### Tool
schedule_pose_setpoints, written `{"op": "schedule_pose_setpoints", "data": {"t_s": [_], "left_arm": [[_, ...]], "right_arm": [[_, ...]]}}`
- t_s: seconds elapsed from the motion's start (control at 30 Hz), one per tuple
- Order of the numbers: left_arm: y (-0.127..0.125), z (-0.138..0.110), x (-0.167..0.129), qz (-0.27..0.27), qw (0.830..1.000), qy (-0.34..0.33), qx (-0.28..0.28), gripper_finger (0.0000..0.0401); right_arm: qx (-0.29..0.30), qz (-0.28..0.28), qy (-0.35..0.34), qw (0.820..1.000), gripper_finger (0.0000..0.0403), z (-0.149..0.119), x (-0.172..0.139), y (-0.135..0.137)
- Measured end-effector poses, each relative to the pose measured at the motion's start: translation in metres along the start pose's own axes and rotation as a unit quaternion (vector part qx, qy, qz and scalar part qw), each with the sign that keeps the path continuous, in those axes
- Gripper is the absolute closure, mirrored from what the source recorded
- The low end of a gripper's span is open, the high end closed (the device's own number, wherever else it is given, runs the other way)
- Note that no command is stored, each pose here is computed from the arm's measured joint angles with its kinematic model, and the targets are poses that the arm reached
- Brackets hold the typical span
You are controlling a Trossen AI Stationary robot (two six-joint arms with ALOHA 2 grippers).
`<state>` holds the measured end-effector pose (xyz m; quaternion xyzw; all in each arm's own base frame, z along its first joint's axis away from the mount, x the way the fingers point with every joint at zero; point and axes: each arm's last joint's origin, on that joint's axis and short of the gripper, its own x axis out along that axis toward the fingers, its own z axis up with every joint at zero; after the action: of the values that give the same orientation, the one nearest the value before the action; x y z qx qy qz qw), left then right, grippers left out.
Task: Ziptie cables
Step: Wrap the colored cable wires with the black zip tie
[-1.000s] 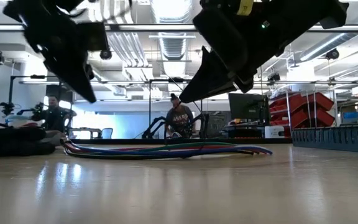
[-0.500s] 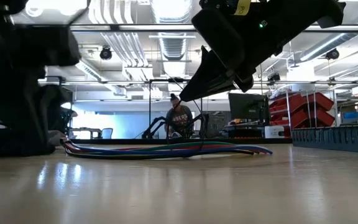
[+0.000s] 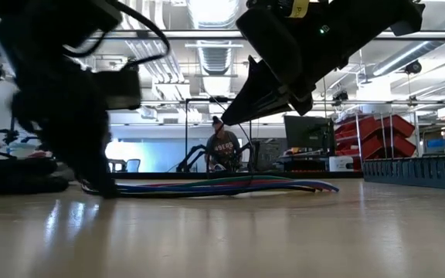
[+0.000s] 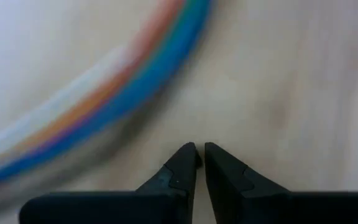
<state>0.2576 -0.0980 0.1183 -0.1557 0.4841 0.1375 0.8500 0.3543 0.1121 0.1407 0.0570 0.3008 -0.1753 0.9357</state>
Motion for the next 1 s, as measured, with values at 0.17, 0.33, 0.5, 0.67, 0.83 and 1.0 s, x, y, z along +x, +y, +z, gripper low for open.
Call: {"op": "schedule_pose_setpoints", "data": {"t_s": [0.17,0.33,0.5,0.67,0.83,1.0], "left_arm": [[0.027,0.023,0.004,0.046,0.999,-0.028,-0.005,0.0381],[0.057,0.042,0.003,0.1,0.994,-0.046,-0.01,0.0381],[0.08,0.054,-0.011,0.14,0.987,-0.07,-0.026,0.0381],[0.078,0.051,-0.036,0.127,0.989,-0.078,-0.019,0.0381],[0.059,0.033,-0.053,0.078,0.993,-0.087,0.015,0.0381],[0.049,0.01,-0.046,0.049,0.995,-0.088,0.028,0.0381]], "right_arm": [[0.0,0.001,0.0,1.0,0.04,0.0,0.0,0.0],[0.015,-0.006,-0.016,1.0,0.04,0.005,0.002,-0.003],[0.036,-0.017,-0.016,0.999,0.04,0.007,0.006,-0.009],[0.048,-0.026,-0.014,0.998,0.04,0.009,0.01,-0.015],[0.049,-0.03,-0.013,0.998,0.04,0.01,0.011,-0.018],[0.049,-0.034,-0.011,0.998,0.04,0.01,0.012,-0.02]]}}
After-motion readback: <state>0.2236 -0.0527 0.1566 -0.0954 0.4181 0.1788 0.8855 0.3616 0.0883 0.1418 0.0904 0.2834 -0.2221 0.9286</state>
